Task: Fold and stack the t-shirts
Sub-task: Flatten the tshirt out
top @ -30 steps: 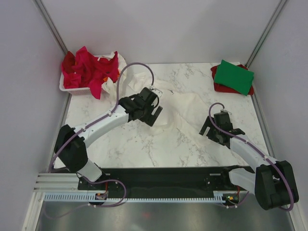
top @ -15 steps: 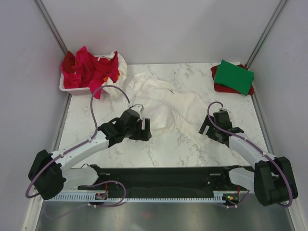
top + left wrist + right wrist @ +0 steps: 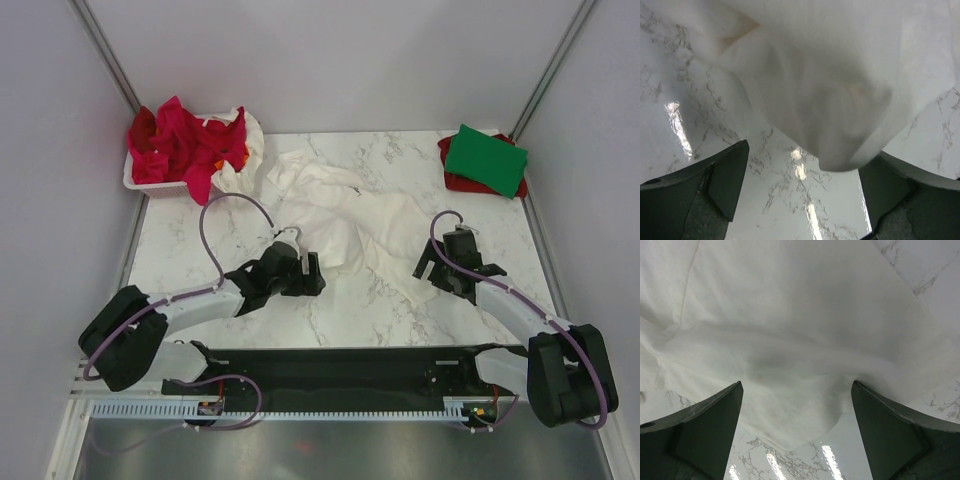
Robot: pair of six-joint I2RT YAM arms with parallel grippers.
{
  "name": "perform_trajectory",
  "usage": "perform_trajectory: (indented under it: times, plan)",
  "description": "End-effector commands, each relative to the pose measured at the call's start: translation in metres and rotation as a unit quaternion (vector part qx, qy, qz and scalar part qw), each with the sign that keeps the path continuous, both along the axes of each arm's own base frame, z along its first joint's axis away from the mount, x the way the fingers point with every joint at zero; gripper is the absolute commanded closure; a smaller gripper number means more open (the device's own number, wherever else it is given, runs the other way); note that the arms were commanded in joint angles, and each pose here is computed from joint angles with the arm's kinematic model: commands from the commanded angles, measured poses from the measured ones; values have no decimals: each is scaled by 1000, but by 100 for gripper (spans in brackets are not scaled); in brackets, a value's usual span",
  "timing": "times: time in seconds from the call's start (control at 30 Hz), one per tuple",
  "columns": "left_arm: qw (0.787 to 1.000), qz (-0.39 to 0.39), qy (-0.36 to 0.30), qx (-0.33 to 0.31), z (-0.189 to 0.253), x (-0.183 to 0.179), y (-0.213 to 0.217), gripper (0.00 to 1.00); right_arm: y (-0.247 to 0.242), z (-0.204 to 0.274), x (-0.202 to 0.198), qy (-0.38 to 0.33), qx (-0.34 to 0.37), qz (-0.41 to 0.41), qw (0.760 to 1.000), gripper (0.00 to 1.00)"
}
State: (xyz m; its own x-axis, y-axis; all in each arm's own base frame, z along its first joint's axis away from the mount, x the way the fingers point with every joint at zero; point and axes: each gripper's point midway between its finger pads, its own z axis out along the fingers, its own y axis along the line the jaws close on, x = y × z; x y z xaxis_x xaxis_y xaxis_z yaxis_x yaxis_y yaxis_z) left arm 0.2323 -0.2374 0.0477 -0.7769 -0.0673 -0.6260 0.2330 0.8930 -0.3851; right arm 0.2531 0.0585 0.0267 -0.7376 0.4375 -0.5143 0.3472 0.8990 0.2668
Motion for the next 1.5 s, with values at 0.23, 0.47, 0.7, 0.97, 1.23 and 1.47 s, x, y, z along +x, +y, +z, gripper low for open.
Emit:
perform_trajectory:
  times: [0.23, 0.47, 0.7, 0.97, 1.23, 1.47]
  plan:
    - [994, 27, -92, 51, 29, 60, -11, 98, 0, 3, 7, -5, -2, 4, 1000, 2]
    - [965, -63, -148, 209, 160, 44, 49, 98, -3, 2, 8, -5, -9, -5, 1000, 2]
    - [914, -90, -111, 379, 172, 15, 130, 50, -2, -2, 11, 0, -10, -1, 1000, 2]
    - [966, -44, -43, 250, 159, -6, 104, 6, 0, 10, 8, -16, 0, 3, 1000, 2]
    - [994, -48, 53, 84, 95, -34, 47, 43, 2, 15, 6, -23, 7, 7, 1000, 2]
    - [993, -93, 59, -37, 72, -61, 7, 29, 2, 14, 6, -20, 7, 6, 1000, 2]
